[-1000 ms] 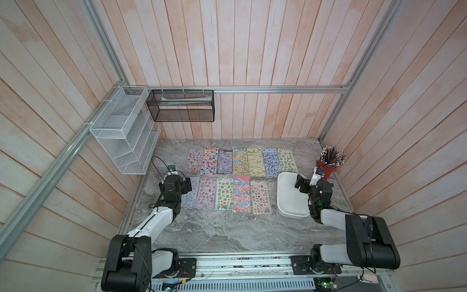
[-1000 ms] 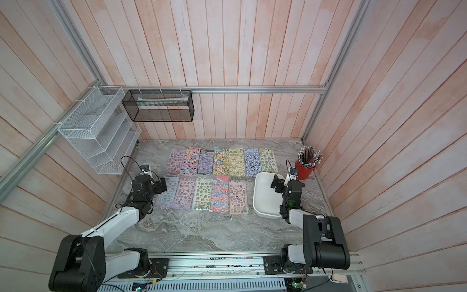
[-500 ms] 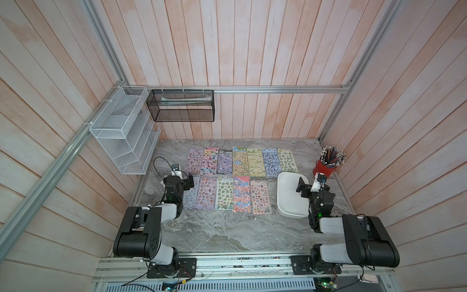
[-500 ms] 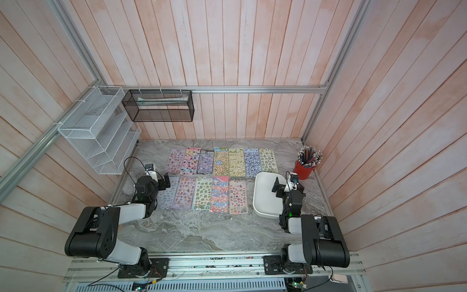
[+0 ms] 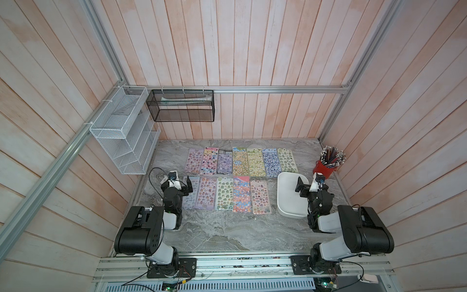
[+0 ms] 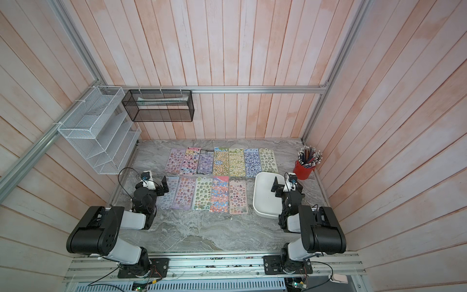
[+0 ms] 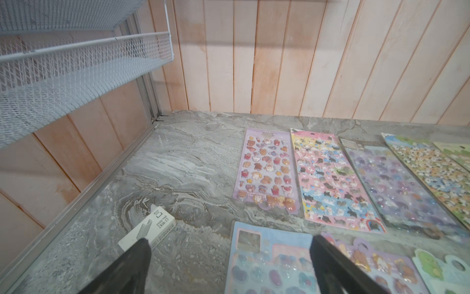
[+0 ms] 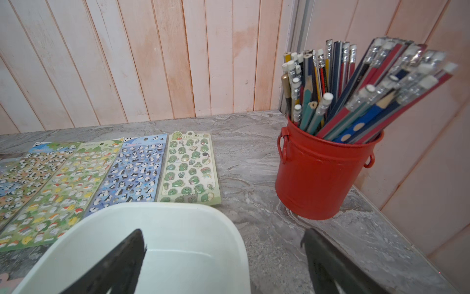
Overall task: Take the stickers out of the storage box
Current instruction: Reset both arms
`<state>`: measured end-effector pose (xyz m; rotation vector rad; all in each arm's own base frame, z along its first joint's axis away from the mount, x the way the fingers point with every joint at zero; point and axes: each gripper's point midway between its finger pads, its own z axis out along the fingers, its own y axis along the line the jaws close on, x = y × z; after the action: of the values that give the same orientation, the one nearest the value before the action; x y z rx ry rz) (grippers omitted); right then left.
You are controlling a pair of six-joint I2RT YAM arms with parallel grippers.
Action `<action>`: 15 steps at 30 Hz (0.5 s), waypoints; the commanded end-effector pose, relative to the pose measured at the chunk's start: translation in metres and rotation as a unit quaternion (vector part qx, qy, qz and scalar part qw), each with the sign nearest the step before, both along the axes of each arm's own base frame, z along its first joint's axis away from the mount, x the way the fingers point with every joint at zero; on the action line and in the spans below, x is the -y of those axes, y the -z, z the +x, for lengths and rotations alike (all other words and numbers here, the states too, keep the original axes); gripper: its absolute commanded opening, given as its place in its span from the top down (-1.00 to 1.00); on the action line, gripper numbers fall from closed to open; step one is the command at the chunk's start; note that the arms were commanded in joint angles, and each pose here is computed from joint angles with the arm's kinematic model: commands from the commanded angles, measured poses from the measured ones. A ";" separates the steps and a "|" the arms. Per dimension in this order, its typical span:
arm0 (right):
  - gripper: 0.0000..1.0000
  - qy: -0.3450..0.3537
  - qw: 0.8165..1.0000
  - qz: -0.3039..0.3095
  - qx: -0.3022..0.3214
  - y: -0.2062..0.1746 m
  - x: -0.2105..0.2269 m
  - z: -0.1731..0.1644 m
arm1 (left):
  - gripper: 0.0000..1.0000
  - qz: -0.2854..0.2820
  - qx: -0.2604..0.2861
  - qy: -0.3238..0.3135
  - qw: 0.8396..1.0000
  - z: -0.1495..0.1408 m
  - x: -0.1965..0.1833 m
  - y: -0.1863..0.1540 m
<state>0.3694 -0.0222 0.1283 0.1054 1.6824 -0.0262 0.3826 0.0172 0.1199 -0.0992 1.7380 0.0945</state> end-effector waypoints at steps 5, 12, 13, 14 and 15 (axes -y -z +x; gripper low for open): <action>-0.97 -0.008 1.000 -0.005 -0.019 0.004 -0.001 0.009 | -1.00 -0.011 0.014 0.014 1.000 0.006 0.001 -0.008; -0.97 -0.010 1.000 -0.009 -0.020 0.004 -0.002 0.009 | -1.00 -0.012 0.014 0.015 1.000 0.006 0.002 -0.008; -0.96 -0.010 1.000 -0.009 -0.020 0.004 -0.003 0.010 | -1.00 -0.011 0.013 0.014 1.000 0.005 0.002 -0.008; -0.97 -0.009 1.000 -0.010 -0.021 0.005 -0.002 0.010 | -1.00 -0.012 0.013 0.014 1.000 0.005 0.002 -0.007; -0.97 -0.011 1.000 -0.010 -0.021 0.005 -0.003 0.010 | -1.00 -0.011 0.014 0.015 1.000 0.005 0.001 -0.008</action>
<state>0.3777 -0.0205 0.1275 0.0890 1.7070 -0.0239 0.3841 0.0173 0.1214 -0.0943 1.7344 0.0709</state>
